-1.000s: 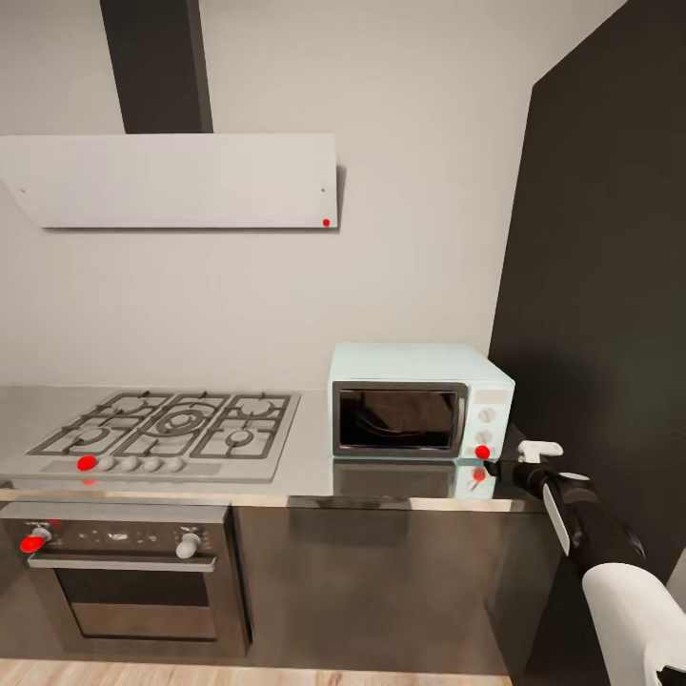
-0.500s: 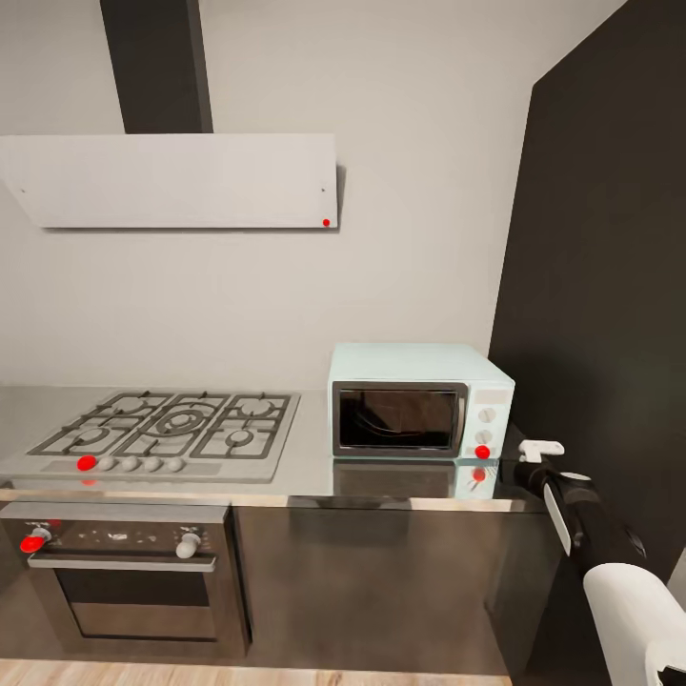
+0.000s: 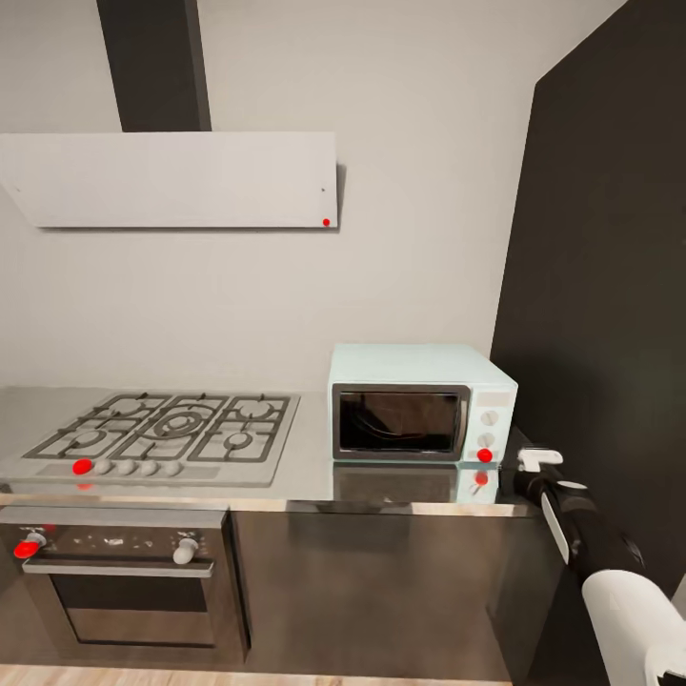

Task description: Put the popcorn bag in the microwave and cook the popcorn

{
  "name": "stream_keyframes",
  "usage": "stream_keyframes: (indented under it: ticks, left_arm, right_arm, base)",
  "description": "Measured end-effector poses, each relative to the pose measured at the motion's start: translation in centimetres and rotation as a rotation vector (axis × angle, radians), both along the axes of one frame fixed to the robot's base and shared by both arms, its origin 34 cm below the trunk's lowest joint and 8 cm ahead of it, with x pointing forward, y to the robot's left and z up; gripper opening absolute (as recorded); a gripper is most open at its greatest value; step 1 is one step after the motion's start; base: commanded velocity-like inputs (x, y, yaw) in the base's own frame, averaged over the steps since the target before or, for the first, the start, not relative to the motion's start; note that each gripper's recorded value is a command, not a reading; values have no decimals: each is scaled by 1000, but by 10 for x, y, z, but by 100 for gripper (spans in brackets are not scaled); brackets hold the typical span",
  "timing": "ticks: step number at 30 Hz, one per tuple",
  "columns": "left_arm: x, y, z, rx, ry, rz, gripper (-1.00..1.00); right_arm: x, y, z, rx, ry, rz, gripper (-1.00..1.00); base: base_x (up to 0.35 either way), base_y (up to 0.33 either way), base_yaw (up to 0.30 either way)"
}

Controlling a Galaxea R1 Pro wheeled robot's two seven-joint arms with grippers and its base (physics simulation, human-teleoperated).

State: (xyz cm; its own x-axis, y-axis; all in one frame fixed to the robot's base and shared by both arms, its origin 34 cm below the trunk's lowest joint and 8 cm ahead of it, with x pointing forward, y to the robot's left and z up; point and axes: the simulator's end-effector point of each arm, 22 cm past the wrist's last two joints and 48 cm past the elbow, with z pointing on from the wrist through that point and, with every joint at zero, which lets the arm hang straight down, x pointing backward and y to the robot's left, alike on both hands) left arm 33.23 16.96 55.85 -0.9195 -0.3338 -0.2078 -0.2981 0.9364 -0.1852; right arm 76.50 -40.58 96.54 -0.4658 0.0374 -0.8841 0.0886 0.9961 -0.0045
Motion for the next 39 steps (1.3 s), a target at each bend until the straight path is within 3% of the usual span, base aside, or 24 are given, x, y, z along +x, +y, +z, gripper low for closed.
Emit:
stream_keyframes:
  ticks: [13, 31, 39]
  left_arm:
    - [0, 0, 0, 0, 0, 0, 100]
    - [0, 0, 0, 0, 0, 0, 100]
    - [0, 0, 1, 0, -3, 0, 100]
  right_arm:
    - [-11, 5, -35, 1, 82, 8, -100]
    - [-11, 1, -34, -1, 81, 1, -100]
    - [-13, 2, -35, 7, 65, 5, -100]
  base:
    - [107, 0, 0]
    - [196, 0, 0]
    - [17, 0, 0]
